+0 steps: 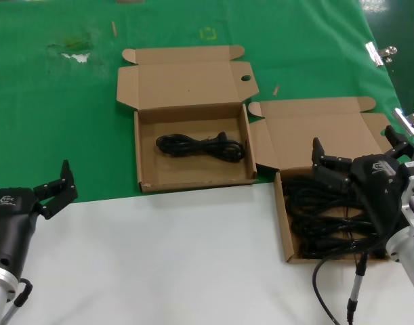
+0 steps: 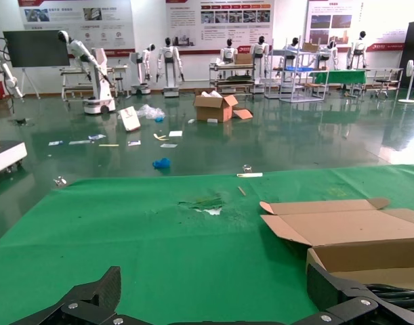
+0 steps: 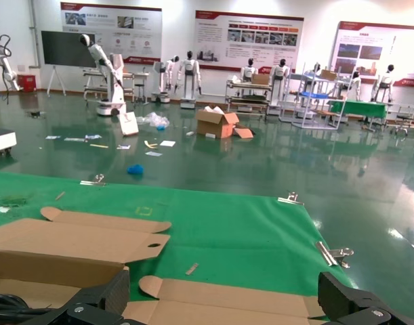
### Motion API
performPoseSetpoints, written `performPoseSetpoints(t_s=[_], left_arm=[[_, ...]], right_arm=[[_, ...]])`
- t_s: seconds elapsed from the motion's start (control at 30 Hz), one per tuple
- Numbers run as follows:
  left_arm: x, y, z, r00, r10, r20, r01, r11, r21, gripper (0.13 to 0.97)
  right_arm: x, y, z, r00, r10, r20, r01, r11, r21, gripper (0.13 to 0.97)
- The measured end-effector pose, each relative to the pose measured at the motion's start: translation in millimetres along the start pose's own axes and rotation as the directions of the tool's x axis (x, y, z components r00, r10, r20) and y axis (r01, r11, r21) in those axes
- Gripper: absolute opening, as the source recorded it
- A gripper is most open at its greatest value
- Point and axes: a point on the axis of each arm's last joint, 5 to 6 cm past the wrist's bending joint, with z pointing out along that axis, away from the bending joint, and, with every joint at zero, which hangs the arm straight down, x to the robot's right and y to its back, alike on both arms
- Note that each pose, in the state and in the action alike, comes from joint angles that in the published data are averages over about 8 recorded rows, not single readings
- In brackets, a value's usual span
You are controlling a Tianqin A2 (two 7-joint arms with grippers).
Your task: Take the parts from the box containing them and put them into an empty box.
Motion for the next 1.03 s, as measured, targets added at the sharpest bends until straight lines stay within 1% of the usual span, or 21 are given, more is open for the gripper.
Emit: performPoseSetpoints(t_s=[1.03], left_arm=[[0.0,0.0,0.0,1.000,0.000,0.000,0.000,1.000,0.000,0.966]], right_arm=[[0.0,0.0,0.0,1.000,0.000,0.000,0.000,1.000,0.000,0.966]])
